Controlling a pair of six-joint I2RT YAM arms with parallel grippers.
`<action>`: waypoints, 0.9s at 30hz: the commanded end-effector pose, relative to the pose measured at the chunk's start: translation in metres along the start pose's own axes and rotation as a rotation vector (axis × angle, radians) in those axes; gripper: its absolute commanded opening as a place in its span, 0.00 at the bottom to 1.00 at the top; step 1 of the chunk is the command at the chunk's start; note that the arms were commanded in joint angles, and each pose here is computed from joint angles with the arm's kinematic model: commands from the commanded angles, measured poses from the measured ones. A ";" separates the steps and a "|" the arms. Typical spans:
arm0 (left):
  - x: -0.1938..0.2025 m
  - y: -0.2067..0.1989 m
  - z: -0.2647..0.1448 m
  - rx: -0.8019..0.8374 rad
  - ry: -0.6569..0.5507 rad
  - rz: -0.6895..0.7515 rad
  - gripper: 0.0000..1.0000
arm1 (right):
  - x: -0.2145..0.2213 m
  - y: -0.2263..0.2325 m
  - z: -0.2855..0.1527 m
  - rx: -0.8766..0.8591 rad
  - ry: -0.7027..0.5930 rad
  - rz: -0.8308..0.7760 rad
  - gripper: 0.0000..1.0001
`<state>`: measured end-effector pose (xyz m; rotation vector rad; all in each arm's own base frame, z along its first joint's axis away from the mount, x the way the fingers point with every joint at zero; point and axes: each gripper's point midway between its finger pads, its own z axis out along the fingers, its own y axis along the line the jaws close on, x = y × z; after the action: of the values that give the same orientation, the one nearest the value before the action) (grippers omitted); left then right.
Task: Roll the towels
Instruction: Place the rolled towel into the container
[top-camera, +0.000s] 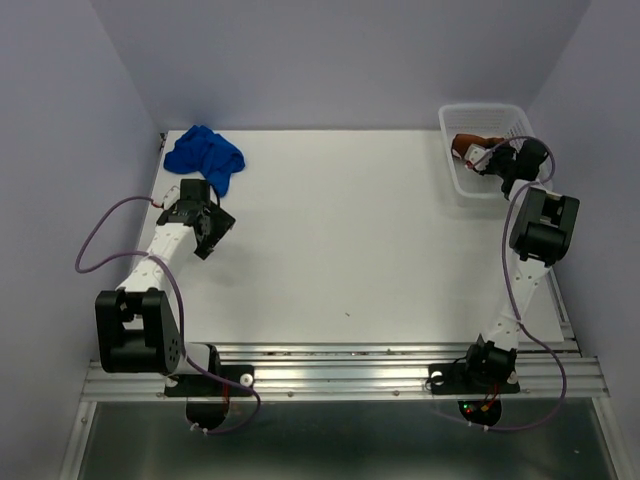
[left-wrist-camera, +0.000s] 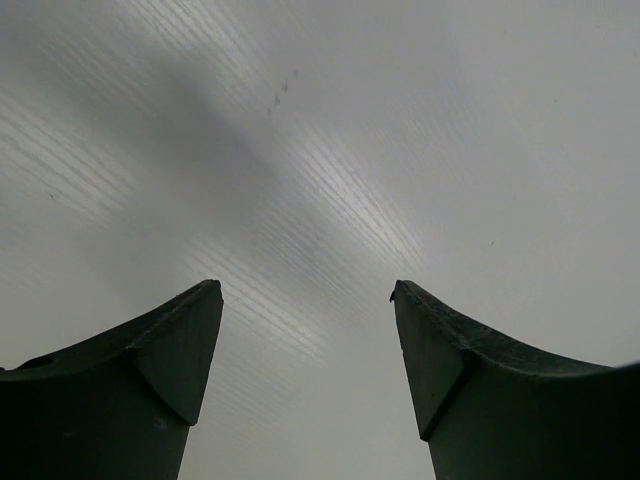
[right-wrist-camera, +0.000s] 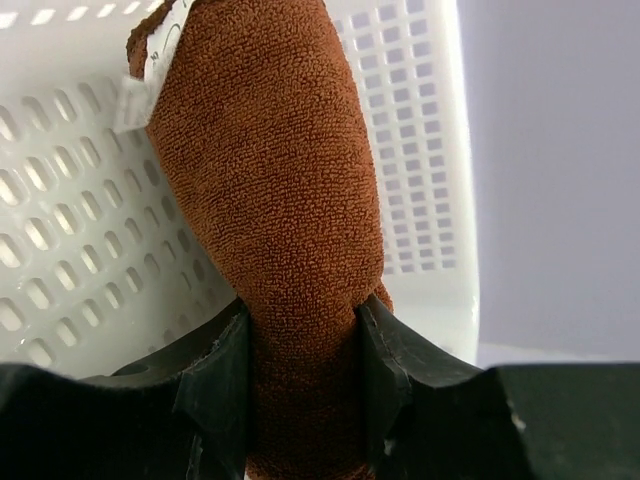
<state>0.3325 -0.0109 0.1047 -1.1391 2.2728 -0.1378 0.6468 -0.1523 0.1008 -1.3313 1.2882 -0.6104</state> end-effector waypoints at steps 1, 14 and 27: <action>-0.011 -0.001 0.002 -0.022 -0.029 -0.011 0.80 | -0.004 -0.022 -0.004 -0.026 -0.061 0.000 0.25; -0.014 -0.006 0.004 -0.036 -0.017 0.015 0.80 | -0.008 -0.055 -0.018 0.018 -0.034 0.037 0.79; -0.015 -0.015 0.000 0.000 0.002 0.047 0.80 | -0.054 -0.096 -0.046 0.059 -0.121 0.137 1.00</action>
<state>0.3428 -0.0110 0.1010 -1.1195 2.3179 -0.1113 0.6329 -0.1516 0.1481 -1.2611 1.3398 -0.4677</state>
